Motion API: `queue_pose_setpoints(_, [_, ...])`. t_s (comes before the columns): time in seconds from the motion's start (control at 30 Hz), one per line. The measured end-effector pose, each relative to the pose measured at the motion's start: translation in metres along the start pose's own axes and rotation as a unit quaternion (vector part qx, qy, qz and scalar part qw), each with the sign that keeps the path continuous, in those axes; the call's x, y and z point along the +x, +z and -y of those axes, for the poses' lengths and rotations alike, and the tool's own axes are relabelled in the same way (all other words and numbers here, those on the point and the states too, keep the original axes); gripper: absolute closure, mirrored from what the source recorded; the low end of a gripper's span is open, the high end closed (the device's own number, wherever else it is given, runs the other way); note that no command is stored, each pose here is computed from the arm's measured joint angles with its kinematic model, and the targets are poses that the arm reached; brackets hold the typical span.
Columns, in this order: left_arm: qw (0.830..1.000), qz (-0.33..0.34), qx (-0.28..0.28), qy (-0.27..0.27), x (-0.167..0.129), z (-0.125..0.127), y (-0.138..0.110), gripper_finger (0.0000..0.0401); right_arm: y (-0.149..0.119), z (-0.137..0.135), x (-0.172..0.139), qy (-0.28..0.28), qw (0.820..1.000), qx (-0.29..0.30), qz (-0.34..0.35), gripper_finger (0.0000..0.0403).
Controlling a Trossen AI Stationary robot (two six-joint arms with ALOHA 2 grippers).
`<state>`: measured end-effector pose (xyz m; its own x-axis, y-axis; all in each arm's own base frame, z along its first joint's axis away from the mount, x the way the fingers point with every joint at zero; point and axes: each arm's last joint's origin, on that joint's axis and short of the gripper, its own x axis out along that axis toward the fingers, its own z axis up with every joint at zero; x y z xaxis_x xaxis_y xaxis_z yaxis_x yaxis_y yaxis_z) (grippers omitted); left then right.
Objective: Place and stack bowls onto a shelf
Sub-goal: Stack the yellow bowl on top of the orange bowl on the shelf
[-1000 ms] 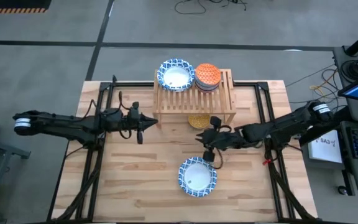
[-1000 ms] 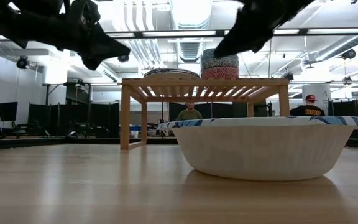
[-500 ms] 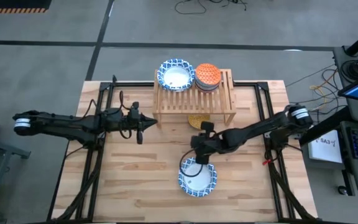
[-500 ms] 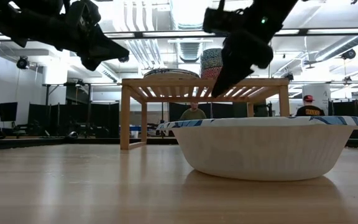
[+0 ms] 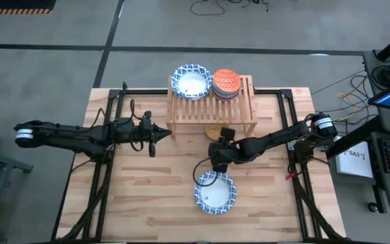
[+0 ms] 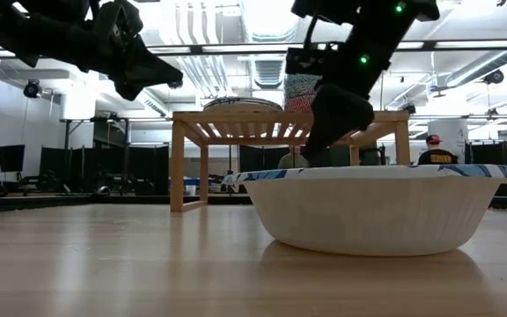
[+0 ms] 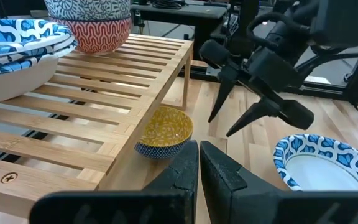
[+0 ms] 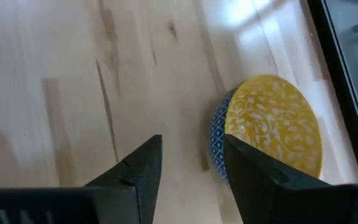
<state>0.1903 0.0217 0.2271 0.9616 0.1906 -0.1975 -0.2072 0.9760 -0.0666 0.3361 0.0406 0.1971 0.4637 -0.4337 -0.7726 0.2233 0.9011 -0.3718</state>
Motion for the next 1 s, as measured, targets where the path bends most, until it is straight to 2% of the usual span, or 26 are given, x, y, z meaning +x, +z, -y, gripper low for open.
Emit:
queue_pose_setpoints(0.17, [1.000, -0.001, 0.000, 0.000, 0.000, 0.000, 0.000, 0.0401, -0.014, 0.000, 0.008, -0.044, 0.999, 0.002, -0.009, 0.0251])
queue_pose_setpoints(0.53, [1.000, -0.002, 0.000, 0.000, 0.000, 0.000, 0.000, 0.0401, -0.030, 0.000, 0.023, -0.094, 0.995, -0.004, 0.020, 0.0255])
queue_pose_setpoints(1.0, [1.000, -0.001, 0.000, 0.000, 0.000, 0.000, 0.000, 0.0401, -0.040, 0.012, 0.038, -0.089, 0.996, 0.005, 0.019, 0.0255])
